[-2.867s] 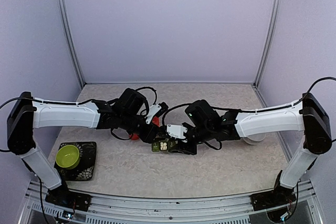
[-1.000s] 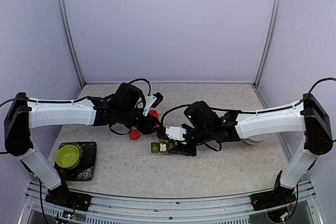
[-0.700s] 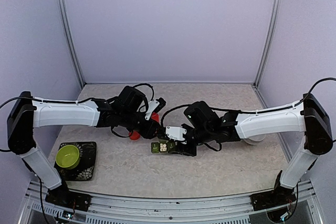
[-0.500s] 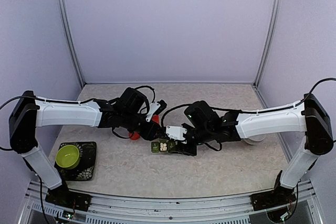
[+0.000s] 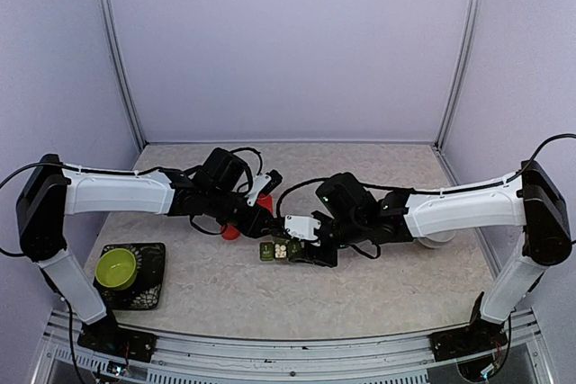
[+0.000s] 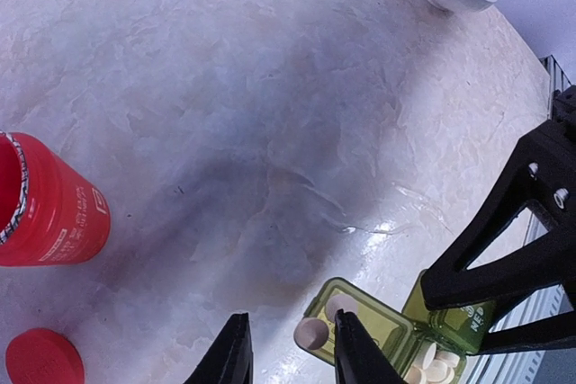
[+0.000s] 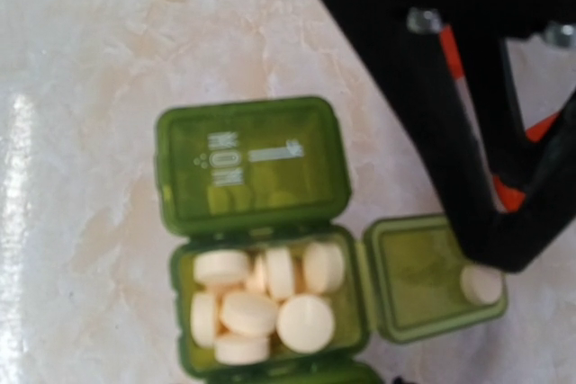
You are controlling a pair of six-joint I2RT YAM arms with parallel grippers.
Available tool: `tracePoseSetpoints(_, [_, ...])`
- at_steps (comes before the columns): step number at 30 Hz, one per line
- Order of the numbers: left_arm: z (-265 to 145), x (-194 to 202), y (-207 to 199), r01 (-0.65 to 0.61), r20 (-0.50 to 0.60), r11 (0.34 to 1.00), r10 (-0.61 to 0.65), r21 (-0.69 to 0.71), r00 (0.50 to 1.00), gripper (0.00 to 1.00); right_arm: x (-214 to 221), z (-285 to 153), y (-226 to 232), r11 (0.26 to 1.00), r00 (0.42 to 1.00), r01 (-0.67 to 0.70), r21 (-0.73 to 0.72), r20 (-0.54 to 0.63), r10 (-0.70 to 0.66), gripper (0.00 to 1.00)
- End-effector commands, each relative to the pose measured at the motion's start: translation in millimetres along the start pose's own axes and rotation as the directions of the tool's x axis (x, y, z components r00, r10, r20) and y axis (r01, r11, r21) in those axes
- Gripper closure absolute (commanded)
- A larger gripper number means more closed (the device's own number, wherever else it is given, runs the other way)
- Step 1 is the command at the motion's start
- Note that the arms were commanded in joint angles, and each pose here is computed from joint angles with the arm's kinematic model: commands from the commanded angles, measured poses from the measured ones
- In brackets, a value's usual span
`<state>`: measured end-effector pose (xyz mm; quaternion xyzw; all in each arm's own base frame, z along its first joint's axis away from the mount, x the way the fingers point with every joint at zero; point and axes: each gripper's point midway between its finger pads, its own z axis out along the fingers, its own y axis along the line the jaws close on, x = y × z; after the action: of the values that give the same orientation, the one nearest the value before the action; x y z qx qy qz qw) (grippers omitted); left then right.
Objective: Sort the pills into containers
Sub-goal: Adjust the pill at the center of the board.
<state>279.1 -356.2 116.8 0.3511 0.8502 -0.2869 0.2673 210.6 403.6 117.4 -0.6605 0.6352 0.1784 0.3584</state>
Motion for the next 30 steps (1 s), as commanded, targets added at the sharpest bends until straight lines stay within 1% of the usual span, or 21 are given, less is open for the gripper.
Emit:
tracePoseSetpoints(1, [3,4,-3,0.017,-0.006,0.998,-0.017,0.053,1.0,0.68,-18,-12,-4,1.0,0.999,0.008,0.021,0.043,-0.009,0.86])
tracePoseSetpoints(7, [5,5,-4,0.021,-0.012,0.998,-0.02,0.064,1.0,0.69,-18,-11,-5,1.0,0.999,0.009,0.024,0.042,-0.01,0.86])
tracePoseSetpoints(19, [6,6,0,0.028,-0.017,0.999,-0.028,0.046,0.999,0.8,-20,-13,-6,1.0,0.999,0.011,0.027,0.045,-0.013,0.86])
tracePoseSetpoints(22, [5,4,2,0.031,-0.011,0.999,-0.031,0.037,0.999,0.85,-21,-13,-6,1.0,0.999,0.012,0.027,0.046,-0.013,0.87])
tracePoseSetpoints(27, [0,-2,5,0.034,0.011,0.999,-0.034,0.02,0.999,0.88,-20,-13,-6,0.999,0.999,0.012,0.031,0.044,-0.013,0.87])
tracePoseSetpoints(30, [-4,-7,8,0.038,0.031,0.999,-0.038,0.005,0.999,0.89,-20,-13,-7,0.999,0.999,0.011,0.032,0.041,-0.012,0.87])
